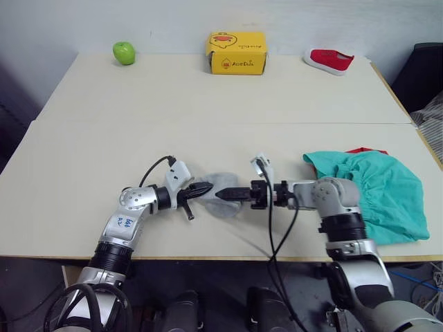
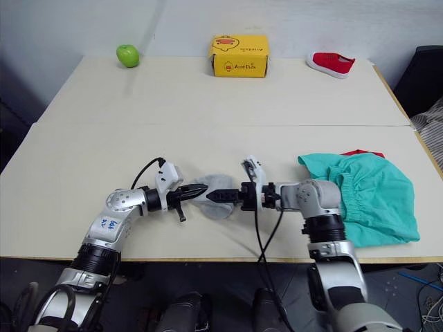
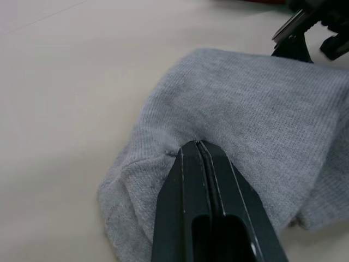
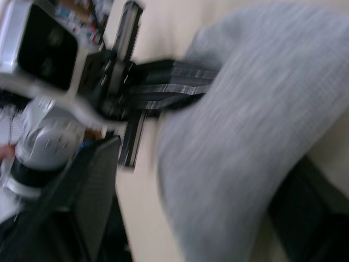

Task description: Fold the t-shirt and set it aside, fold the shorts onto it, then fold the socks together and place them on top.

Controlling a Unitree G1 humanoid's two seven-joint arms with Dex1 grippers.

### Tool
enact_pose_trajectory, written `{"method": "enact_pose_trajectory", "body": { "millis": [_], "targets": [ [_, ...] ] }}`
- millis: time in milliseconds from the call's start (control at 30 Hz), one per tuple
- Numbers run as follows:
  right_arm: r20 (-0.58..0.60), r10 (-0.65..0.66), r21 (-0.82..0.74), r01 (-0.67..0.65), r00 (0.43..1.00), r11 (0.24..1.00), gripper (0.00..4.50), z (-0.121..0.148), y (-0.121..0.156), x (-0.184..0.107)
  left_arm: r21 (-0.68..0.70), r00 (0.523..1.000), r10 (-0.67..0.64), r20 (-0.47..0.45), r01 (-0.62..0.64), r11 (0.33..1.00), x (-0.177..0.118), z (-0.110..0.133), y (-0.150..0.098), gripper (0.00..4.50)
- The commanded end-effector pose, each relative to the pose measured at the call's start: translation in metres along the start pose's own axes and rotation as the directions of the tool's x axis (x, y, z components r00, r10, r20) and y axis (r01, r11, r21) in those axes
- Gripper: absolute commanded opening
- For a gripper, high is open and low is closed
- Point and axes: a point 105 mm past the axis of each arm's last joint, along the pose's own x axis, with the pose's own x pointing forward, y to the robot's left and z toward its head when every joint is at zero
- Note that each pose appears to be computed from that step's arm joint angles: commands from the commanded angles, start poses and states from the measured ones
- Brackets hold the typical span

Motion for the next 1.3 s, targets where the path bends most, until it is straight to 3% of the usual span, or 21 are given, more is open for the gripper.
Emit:
{"method": "enact_pose_trajectory", "body": {
  "millis": [33, 233, 300, 400, 467, 533, 567, 700, 833, 967, 1133, 1233, 1300],
  "targets": [
    [0.076, -0.008, -0.002, 0.008, 0.997, 1.0, 2.45, 0.018, 0.005, -0.005, 0.012, 1.0, 0.007, -0.019, -0.007, 1.0, -0.005, -0.005, -0.001, 0.0],
    [0.102, -0.016, 0.026, 0.013, 0.995, 1.0, 0.32, 0.011, -0.001, -0.022, 0.001, 0.999, -0.005, 0.035, 0.005, 1.0, -0.011, 0.003, -0.002, 0.0],
    [0.15, 0.03, 0.014, -0.032, 0.988, 0.999, 0.04, 0.015, 0.006, -0.033, -0.009, 0.995, -0.026, 0.094, 0.027, 1.0, -0.015, 0.014, -0.004, 0.0],
    [0.221, 0.11, -0.022, -0.108, 0.969, 0.994, 0.04, 0.021, 0.02, -0.056, -0.074, 0.976, -0.104, 0.192, 0.12, 0.99, -0.026, 0.032, -0.015, 0.39],
    [0.377, 0.201, -0.081, -0.184, 0.904, 0.98, 0.04, 0.038, 0.038, -0.108, 0.025, 0.95, -0.186, 0.252, 0.185, 0.982, -0.042, 0.06, -0.029, 0.92],
    [0.497, 0.209, -0.122, -0.171, 0.842, 0.978, 0.04, 0.045, 0.045, -0.153, 0.064, 0.933, -0.216, 0.288, 0.207, 0.976, -0.05, 0.075, -0.037, 1.61],
    [0.53, 0.199, -0.125, -0.156, 0.824, 0.98, 0.04, 0.047, 0.046, -0.164, 0.057, 0.93, -0.22, 0.296, 0.212, 0.976, -0.052, 0.078, -0.039, 1.86],
    [0.781, 0.002, -0.068, 0.081, 0.625, 0.994, 0.04, 0.052, 0.034, -0.255, 0.021, 0.91, -0.172, 0.376, 0.177, 0.984, -0.058, 0.093, -0.044, 3.13],
    [0.86, -0.118, 0.031, 0.181, 0.496, 0.983, 0.04, 0.045, 0.022, -0.293, 0.006, 0.896, -0.16, 0.415, 0.173, 0.985, -0.059, 0.096, -0.047, 4.38],
    [0.869, -0.345, 0.258, 0.269, 0.355, 0.928, 0.04, 0.02, -0.026, -0.316, 0.007, 0.892, -0.195, 0.407, 0.21, 0.978, -0.058, 0.093, -0.055, 4.5],
    [0.811, -0.525, 0.455, 0.284, 0.26, 0.844, 0.04, -0.012, -0.08, -0.319, -0.011, 0.894, -0.212, 0.394, 0.236, 0.972, -0.061, 0.091, -0.056, 4.5],
    [0.797, -0.556, 0.504, 0.246, 0.237, 0.828, 1.02, -0.023, -0.09, -0.323, -0.018, 0.899, -0.222, 0.378, 0.246, 0.969, -0.066, 0.09, -0.056, 4.5],
    [0.797, -0.53, 0.469, 0.257, 0.288, 0.845, 1.75, -0.026, -0.082, -0.323, -0.027, 0.904, -0.226, 0.363, 0.253, 0.967, -0.072, 0.088, -0.054, 4.5]
  ]
}}
